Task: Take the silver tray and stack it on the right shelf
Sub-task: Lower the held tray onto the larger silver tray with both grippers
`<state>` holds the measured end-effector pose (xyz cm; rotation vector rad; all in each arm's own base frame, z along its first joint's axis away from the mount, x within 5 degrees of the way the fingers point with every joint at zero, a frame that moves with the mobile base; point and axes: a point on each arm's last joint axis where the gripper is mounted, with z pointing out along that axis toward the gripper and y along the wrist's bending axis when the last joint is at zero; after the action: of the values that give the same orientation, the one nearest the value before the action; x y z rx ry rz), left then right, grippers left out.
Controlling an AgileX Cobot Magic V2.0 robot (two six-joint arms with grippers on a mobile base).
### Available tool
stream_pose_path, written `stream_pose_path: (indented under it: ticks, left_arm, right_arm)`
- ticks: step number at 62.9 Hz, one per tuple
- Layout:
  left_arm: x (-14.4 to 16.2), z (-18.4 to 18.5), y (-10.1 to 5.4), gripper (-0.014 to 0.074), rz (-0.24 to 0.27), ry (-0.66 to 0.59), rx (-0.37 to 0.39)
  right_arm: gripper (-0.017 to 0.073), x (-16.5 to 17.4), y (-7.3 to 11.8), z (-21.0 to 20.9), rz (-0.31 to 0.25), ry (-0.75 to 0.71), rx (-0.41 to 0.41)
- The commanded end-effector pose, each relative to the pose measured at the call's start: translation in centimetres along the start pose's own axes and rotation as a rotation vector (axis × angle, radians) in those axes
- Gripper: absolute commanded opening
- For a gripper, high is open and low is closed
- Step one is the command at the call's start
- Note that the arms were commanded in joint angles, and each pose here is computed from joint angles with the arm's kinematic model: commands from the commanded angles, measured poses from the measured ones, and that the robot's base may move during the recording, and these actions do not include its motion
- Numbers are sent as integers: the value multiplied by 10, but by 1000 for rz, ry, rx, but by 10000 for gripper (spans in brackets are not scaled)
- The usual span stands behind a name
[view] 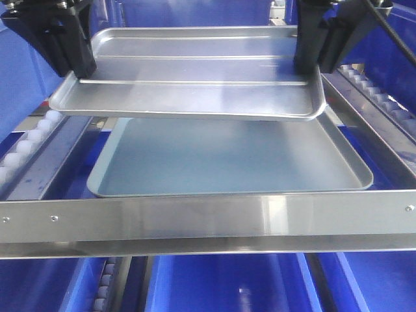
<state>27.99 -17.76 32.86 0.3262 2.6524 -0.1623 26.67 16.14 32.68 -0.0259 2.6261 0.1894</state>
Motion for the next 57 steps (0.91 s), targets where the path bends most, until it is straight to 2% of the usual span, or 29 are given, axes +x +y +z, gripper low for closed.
stream_pose_path:
  ticks: [1, 13, 21, 31, 42, 57]
  left_arm:
    - [-10, -24, -13, -93, -9, -137, 114]
    - [-16, -25, -15, -93, -12, -202, 141]
    - [-23, -25, -18, -93, 2, -268, 164]
    - [-37, -9, -23, -93, 30, -262, 145]
    - [-56, 23, -27, -93, 26, -243, 122]
    - [-67, 75, -29, -93, 22, -190, 97]
  right_arm:
    - [56, -15, 12, -25, -4, -154, -140]
    - [56, -17, 10, -27, -26, -173, -128]
    - [56, -26, 0, -30, -15, -194, -110]
    - [56, -46, -16, -29, -13, -224, -71]
    - [56, -62, -28, 2, -50, -183, -6]
    - [56, -71, -42, 63, -24, -101, 48]
